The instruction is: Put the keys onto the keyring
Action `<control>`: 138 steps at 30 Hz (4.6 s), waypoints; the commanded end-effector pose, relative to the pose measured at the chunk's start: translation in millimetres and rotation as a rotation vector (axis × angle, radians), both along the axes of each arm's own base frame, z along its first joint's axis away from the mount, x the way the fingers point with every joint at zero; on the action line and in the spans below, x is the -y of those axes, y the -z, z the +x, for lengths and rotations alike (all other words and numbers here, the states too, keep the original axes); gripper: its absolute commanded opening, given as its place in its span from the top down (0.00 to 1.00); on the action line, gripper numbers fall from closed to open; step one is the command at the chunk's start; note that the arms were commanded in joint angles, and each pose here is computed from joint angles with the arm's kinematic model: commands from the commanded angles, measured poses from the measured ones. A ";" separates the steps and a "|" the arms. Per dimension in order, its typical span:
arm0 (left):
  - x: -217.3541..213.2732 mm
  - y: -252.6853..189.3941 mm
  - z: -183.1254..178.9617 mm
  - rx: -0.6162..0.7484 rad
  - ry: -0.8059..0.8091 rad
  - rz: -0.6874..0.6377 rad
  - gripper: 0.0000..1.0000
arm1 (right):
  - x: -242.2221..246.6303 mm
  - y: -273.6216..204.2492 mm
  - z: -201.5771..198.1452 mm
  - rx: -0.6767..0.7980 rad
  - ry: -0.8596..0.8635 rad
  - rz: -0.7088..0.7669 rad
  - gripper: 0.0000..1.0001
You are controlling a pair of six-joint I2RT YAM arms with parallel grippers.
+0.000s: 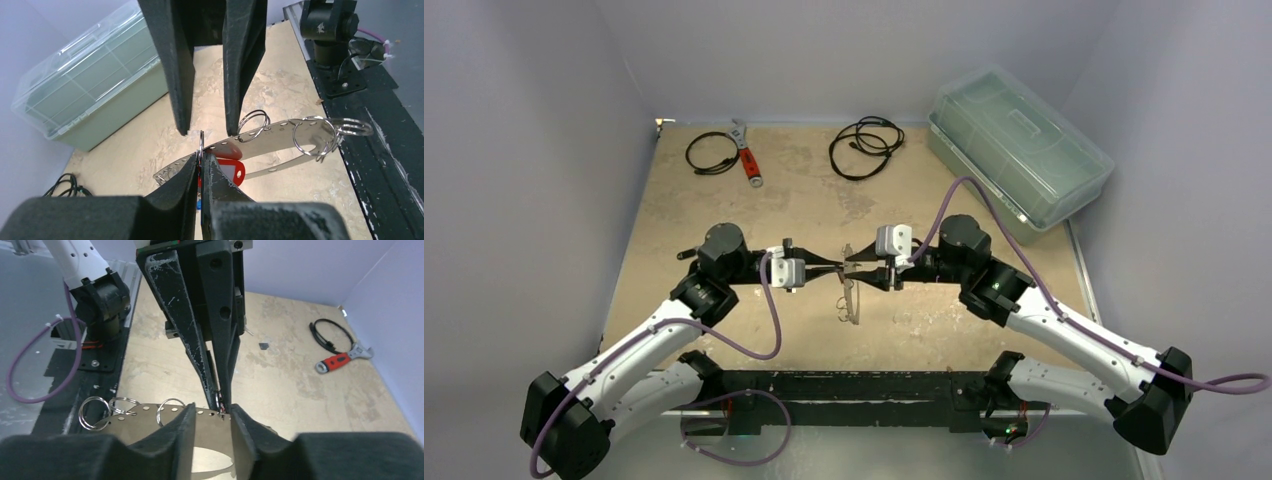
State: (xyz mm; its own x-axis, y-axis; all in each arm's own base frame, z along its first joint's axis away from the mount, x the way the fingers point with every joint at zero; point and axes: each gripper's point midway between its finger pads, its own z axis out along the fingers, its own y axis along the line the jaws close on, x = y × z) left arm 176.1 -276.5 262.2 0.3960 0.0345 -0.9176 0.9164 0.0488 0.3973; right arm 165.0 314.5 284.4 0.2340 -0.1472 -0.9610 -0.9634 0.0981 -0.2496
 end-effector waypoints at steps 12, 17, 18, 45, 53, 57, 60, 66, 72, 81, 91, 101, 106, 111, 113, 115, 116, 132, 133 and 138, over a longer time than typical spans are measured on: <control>-8.7 -18.0 23.7 0.106 -0.123 0.055 1.00 | 4.2 -31.1 29.5 0.050 0.130 -0.069 0.51; -6.7 -11.1 26.7 0.068 -0.122 0.080 1.00 | 0.1 -25.2 27.9 0.023 0.099 -0.113 0.52; -6.0 -10.1 26.5 0.061 -0.116 0.085 1.00 | -0.7 -23.3 27.4 0.016 0.091 -0.125 0.53; -3.6 -7.6 21.7 0.028 -0.087 0.087 1.00 | -23.2 0.6 27.9 -0.025 0.022 -0.197 0.76; -2.6 -8.8 19.5 0.026 -0.075 0.082 1.00 | -25.4 9.6 29.1 -0.034 0.023 -0.221 0.89; -2.9 -9.9 18.8 0.032 -0.073 0.080 1.00 | -25.8 15.4 30.7 -0.039 0.030 -0.240 0.98; -3.6 -10.6 17.6 0.039 -0.070 0.078 1.00 | -25.8 16.6 31.8 -0.036 0.035 -0.246 1.00; -6.2 -14.8 16.8 0.066 -0.083 0.063 0.89 | -24.2 2.1 37.1 -0.016 0.079 -0.211 1.00; -8.8 -26.1 12.1 0.093 -0.090 0.011 0.63 | -12.0 -36.7 29.9 0.090 0.107 -0.057 1.00; -2.4 -39.7 2.7 0.069 -0.030 -0.064 0.65 | -3.8 -52.0 25.1 0.131 0.122 0.004 1.00; -1.3 -47.8 -2.4 0.061 -0.011 -0.119 0.67 | -3.9 -54.6 23.1 0.134 0.113 0.016 1.00; -0.6 -39.8 5.9 0.041 -0.042 -0.090 0.70 | -2.2 -72.5 13.4 0.167 0.080 0.076 1.00; -1.0 -37.9 9.8 0.036 -0.062 -0.084 0.72 | 0.4 -84.7 6.0 0.188 0.062 0.130 1.00; -0.8 -38.4 10.2 0.036 -0.062 -0.085 0.73 | 0.6 -82.9 6.7 0.187 0.066 0.129 1.00; -1.2 -39.4 9.8 0.039 -0.063 -0.087 0.73 | -0.5 -79.1 7.3 0.179 0.064 0.117 1.00; -2.2 -41.3 9.9 0.046 -0.069 -0.091 0.72 | -1.4 -76.0 8.0 0.174 0.062 0.106 1.00; -3.1 -43.6 9.9 0.052 -0.075 -0.096 0.71 | -2.1 -74.2 8.3 0.171 0.060 0.100 1.00; -5.1 -55.1 2.3 0.071 -0.057 -0.147 0.66 | -5.9 -68.5 10.7 0.160 0.054 0.078 1.00; -4.9 -54.7 2.4 0.070 -0.056 -0.146 0.68 | -6.5 -68.3 10.3 0.159 0.051 0.079 1.00; -4.8 -55.4 1.3 0.068 -0.051 -0.151 0.68 | -7.6 -67.5 8.6 0.157 0.039 0.083 1.00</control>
